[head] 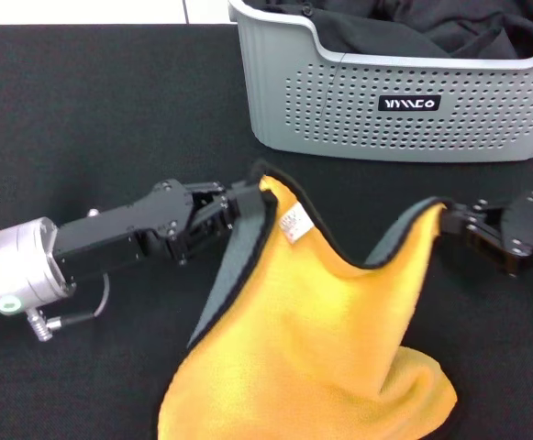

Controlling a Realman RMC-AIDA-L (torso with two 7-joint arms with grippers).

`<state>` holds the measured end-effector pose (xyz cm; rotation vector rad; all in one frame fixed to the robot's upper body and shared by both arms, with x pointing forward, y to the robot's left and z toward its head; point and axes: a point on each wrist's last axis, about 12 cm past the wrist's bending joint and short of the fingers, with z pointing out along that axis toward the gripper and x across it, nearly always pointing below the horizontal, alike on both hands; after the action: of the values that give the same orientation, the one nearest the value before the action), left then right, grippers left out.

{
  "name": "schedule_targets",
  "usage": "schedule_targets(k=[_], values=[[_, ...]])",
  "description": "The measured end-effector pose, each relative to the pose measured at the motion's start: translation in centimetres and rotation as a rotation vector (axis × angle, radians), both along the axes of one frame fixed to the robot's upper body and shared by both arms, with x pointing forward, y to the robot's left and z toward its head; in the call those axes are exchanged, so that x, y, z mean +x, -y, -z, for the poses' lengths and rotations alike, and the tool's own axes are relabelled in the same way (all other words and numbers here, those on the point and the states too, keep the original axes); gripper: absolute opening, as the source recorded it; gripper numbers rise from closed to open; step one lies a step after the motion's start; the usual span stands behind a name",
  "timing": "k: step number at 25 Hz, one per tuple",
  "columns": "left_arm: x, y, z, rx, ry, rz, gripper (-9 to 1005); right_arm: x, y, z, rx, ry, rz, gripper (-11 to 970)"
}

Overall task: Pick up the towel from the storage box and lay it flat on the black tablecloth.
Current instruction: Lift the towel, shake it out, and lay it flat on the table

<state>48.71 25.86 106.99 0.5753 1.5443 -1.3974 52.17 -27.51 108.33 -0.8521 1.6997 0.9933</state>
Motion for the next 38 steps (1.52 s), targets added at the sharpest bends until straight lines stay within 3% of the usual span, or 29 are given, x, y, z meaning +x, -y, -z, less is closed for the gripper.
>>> schedule_targets(k=[11,19,25,38], values=[[0.8,-1.9,0.7,0.058,-0.025,-0.145,69,3.2,-4.0,0.0,-0.056,0.029,-0.051,131],[-0.5,-4.1,2.0,0.09,-0.08,-0.272,74,4.6,-6.4,0.1,-0.108,0.052,-0.048,134],[-1.0,-5.3,2.7,0.121,-0.112,-0.332,78,4.8,-6.9,-0.5,-0.097,0.073,-0.059,136],[-0.2,-6.0,3.7,0.206,-0.152,-0.413,86,5.6,-6.8,-0.6,-0.109,0.067,-0.001,142]])
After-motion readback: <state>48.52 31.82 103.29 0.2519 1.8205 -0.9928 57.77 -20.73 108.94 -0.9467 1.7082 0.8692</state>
